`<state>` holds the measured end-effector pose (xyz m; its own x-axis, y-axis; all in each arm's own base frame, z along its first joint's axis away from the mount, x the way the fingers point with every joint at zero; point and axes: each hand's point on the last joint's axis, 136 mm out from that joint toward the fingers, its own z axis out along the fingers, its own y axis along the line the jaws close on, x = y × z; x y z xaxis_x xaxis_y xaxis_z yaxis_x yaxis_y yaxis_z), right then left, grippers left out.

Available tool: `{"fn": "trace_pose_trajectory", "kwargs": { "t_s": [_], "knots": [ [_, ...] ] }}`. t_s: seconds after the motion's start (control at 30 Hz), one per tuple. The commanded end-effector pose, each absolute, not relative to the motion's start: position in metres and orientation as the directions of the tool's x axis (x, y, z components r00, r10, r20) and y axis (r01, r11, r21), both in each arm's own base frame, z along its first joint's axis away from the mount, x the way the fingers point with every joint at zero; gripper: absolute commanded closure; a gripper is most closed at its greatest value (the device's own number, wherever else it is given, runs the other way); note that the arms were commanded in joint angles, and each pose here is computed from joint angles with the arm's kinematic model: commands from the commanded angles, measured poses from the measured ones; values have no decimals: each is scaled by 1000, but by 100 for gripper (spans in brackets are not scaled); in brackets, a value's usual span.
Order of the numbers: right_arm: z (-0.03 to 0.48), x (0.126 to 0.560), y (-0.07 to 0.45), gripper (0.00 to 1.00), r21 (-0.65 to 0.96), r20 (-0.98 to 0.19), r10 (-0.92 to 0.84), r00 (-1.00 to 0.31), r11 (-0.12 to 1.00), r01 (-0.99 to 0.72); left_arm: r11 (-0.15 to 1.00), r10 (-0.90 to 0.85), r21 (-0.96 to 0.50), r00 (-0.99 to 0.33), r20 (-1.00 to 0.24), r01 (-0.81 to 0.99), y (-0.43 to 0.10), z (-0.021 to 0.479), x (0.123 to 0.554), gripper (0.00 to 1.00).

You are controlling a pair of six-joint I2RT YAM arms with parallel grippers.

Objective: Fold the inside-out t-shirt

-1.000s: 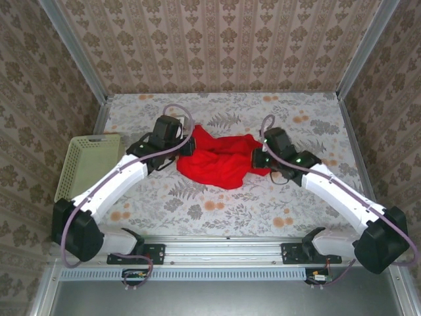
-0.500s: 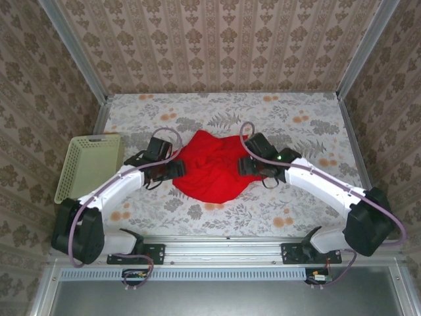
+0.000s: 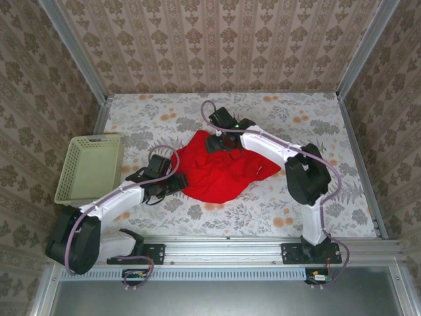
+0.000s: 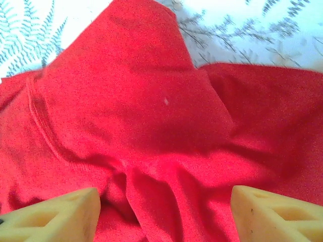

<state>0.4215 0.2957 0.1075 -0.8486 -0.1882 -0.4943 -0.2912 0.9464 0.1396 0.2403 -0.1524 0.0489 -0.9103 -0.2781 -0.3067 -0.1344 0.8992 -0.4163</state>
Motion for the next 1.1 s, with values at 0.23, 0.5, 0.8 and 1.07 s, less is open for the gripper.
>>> {"fn": "trace_pose_trajectory", "kwargs": {
  "t_s": [0.23,0.5,0.8,1.07],
  "knots": [
    [56,459,287,22,-101,-400,-308,-864,951,-292,872,-313,-465,-904,-290,-153,-166,45,242,25],
    [90,463,296,81,-45,-465,-308,-830,945,-325,884,-282,-448,-916,-285,-133,-181,45,242,26],
    [204,439,245,100,-29,-668,-196,-718,971,-238,902,-218,-426,-927,-304,-73,-197,51,239,26],
    [243,391,179,100,29,-744,-47,-666,994,-102,913,-167,-407,-937,-305,-30,-218,46,239,24]
  ]
}}
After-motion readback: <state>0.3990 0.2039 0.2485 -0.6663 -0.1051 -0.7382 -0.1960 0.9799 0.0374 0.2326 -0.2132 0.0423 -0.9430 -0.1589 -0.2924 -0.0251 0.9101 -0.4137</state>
